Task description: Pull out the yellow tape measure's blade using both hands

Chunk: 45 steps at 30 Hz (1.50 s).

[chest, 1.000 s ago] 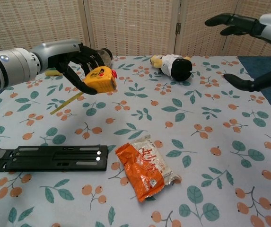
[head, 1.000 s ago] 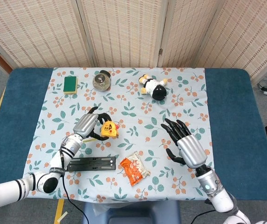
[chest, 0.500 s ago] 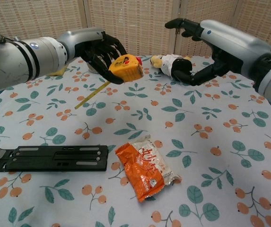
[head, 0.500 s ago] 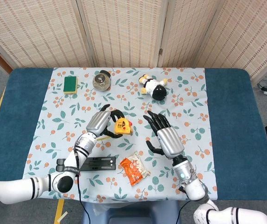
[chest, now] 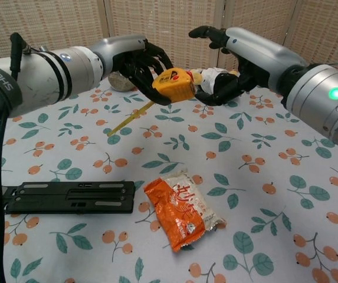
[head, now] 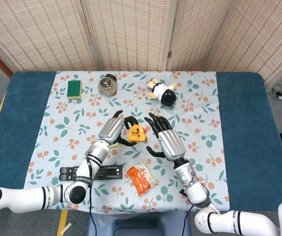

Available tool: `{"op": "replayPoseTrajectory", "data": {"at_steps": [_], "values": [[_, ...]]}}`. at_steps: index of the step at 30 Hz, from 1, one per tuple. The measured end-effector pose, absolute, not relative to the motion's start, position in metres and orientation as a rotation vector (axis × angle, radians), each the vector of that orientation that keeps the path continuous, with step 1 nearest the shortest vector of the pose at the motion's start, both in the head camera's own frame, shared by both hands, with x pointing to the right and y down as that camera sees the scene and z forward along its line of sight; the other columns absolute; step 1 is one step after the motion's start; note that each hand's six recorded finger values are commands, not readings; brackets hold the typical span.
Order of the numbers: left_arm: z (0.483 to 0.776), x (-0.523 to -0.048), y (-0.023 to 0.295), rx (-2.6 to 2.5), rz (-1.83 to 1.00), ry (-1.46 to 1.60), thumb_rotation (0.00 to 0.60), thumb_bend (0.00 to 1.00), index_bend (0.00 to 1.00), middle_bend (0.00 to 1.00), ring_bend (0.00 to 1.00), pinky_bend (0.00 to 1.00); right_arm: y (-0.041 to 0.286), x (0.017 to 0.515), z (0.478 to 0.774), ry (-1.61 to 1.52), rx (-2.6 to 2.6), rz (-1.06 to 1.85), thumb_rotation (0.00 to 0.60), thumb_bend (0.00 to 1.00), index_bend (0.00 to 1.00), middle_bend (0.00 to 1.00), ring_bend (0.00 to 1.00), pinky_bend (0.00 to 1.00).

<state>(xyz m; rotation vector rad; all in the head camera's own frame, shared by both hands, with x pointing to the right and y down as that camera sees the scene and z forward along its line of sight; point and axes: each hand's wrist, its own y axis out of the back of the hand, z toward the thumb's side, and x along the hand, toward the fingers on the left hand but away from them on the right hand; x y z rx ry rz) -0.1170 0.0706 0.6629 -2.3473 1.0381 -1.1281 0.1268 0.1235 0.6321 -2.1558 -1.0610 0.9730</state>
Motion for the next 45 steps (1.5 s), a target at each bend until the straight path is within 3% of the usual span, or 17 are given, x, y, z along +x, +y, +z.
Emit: {"op": "replayPoseTrajectory", "data": {"at_steps": [16,45], "values": [[0.66,-0.11,0.075,-2.346,-1.121,1.04,0.6,0.35,0.59,0.54,0.47,0.05,0.119,0.115,0.642,-1.089,-2.148,0.969,0.6,0.34,0.0,0.0,0.0,0.0],[0.668,-0.122,0.071,-2.33,-1.123,1.104,0.6,0.35,0.59,0.55,0.47,0.05,0.098,0.136,0.638,-1.215,-2.075,0.988,0.6,0.37,0.03,0.0,0.0,0.0]]}}
